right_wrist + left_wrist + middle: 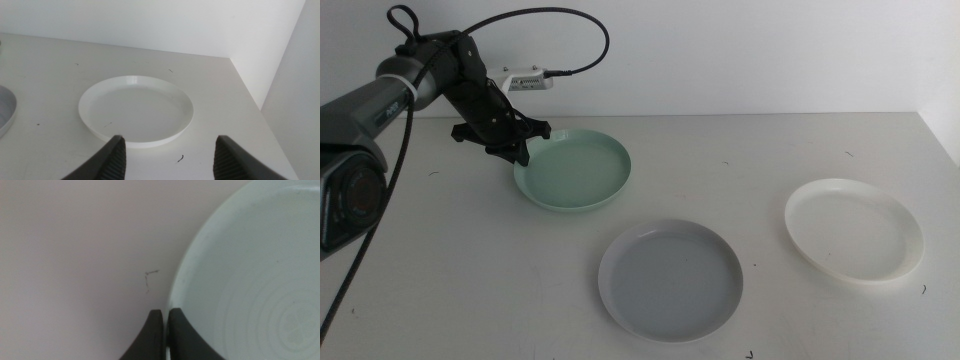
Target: Stack the three bowls on top of each other.
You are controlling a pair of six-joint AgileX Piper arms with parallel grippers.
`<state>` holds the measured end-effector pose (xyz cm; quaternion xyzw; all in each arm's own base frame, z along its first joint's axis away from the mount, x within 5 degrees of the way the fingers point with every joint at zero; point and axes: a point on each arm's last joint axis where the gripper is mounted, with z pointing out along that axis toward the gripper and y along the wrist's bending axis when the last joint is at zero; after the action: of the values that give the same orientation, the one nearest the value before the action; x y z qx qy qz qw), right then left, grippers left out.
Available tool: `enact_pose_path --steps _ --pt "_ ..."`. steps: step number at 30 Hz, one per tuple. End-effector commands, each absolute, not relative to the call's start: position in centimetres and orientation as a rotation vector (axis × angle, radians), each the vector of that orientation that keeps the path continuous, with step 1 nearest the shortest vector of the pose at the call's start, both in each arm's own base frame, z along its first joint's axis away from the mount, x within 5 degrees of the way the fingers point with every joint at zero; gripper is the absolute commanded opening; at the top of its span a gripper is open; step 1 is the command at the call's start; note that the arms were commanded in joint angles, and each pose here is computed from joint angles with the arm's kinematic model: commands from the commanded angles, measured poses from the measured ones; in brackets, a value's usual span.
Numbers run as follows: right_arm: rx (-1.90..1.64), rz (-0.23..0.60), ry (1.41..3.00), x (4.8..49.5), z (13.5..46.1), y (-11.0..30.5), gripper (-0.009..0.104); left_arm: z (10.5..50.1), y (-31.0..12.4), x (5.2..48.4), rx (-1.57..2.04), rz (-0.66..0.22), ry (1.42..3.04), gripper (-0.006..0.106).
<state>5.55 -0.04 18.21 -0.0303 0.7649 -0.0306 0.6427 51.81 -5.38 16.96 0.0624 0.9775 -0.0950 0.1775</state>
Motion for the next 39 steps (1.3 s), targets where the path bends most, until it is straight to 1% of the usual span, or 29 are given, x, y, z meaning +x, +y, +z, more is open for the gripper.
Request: enact_pose_path --steps 1,5,10,13,18,20,25,31,39 --pt "-0.069 -0.093 1.633 5.4 19.3 -0.1 0.045 23.5 -5.3 51.1 0.173 -0.270 2.630 0.000" --pt "-0.069 -0.093 1.633 5.4 19.3 -0.1 0.045 26.0 -5.4 50.3 0.172 -0.299 2.604 0.000" --pt "-0.069 -0.093 1.633 5.4 19.3 -0.1 0.045 28.7 -5.9 48.9 0.173 -0.390 2.590 0.000" --pt "-0.069 -0.093 1.633 5.4 19.3 -0.1 0.045 30.3 -6.1 47.7 0.178 -0.428 2.563 0.000" --pt "-0.069 -0.093 1.633 5.4 19.3 -0.1 0.045 31.7 -6.0 44.8 0.154 -0.445 2.521 0.000" --pt "-0.069 -0.093 1.633 5.4 19.3 -0.1 0.045 32.2 -5.8 42.4 0.119 -0.453 2.501 0.000" --pt "-0.069 -0.093 1.633 5.4 19.3 -0.1 0.045 32.3 -5.8 39.0 0.079 -0.480 2.495 0.000" --pt "-0.069 -0.093 1.633 5.4 19.3 -0.1 0.045 31.4 -6.8 35.2 0.096 -0.483 2.507 0.000" --pt "-0.069 -0.093 1.633 5.4 19.3 -0.1 0.045 28.4 -10.1 32.4 0.135 -0.566 2.550 0.000"
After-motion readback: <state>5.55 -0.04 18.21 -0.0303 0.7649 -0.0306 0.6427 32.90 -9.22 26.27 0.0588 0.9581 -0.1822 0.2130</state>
